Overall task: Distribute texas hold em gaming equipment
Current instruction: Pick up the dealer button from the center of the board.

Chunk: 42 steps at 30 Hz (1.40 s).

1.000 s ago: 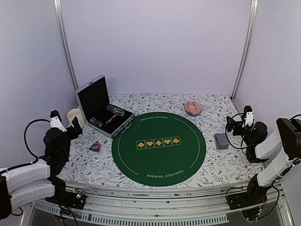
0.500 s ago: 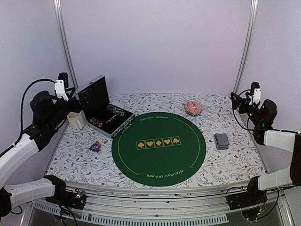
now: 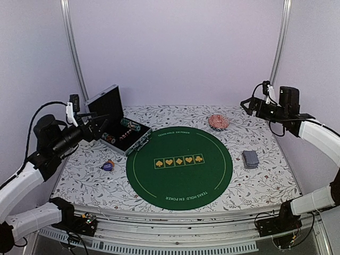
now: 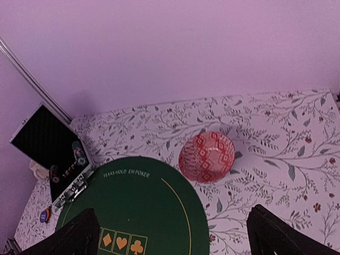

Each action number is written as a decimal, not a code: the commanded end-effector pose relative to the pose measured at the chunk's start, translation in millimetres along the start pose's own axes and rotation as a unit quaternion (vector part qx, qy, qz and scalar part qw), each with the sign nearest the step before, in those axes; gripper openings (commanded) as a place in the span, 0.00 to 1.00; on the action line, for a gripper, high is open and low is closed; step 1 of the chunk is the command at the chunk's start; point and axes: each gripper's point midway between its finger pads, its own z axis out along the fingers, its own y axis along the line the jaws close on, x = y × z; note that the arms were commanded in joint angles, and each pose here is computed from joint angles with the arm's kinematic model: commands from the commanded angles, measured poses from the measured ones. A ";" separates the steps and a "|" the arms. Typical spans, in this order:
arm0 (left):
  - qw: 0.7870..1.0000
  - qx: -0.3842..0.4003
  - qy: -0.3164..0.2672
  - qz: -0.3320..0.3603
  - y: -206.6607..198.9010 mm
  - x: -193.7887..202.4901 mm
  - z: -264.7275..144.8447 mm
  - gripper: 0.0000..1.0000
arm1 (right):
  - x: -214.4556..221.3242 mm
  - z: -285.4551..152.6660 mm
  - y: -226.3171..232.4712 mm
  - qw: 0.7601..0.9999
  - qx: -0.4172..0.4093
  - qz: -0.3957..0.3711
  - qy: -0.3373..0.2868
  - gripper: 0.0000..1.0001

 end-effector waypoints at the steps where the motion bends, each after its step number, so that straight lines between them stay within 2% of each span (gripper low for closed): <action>1: 0.994 -0.024 0.105 0.006 13.9 27.2 25.9 0.98 | 81.9 1.6 -27.6 0.967 0.162 0.004 0.196 0.99; 5: 0.974 -0.097 0.203 -0.030 44.4 67.3 37.4 0.98 | 119.5 -1.7 -29.1 0.927 0.239 -0.025 0.289 0.99; 9: 0.944 -0.148 0.293 -0.039 62.0 109.0 33.3 0.98 | 142.6 4.2 -21.2 0.899 0.268 -0.052 0.342 0.99; 12: 0.928 -0.182 0.322 -0.044 66.6 122.1 26.0 0.98 | 162.1 10.1 -10.3 0.884 0.272 -0.080 0.370 0.99; 14: 0.921 -0.212 0.319 -0.071 69.3 125.9 18.9 0.97 | 171.8 14.8 -2.5 0.880 0.266 -0.090 0.383 0.99; 18: 0.909 -0.264 0.308 -0.096 80.4 138.0 2.0 0.93 | 179.9 23.7 14.5 0.886 0.233 -0.089 0.390 0.99; 21: 0.889 -0.289 0.338 -0.112 81.0 156.1 -12.3 0.88 | 179.9 24.3 24.2 0.892 0.209 -0.089 0.390 0.99; 24: 0.857 -0.320 0.382 -0.129 69.0 184.4 -32.3 0.86 | 180.4 21.5 24.3 0.893 0.206 -0.096 0.389 0.99; 27: 0.836 -0.334 0.421 -0.113 43.9 215.4 -49.9 0.92 | 182.7 19.6 24.9 0.894 0.201 -0.100 0.388 0.99; 32: 0.767 -0.422 0.474 -0.092 54.5 241.6 -86.5 0.98 | 186.8 21.0 33.0 0.905 0.171 -0.097 0.378 0.99; 37: 0.749 -0.424 0.499 -0.098 53.6 263.1 -92.5 0.98 | 194.9 22.5 32.7 0.905 0.159 -0.103 0.381 0.99; 42: 0.736 -0.409 0.528 -0.113 49.8 288.7 -101.3 0.98 | 210.3 17.4 24.0 0.895 0.168 -0.109 0.398 0.99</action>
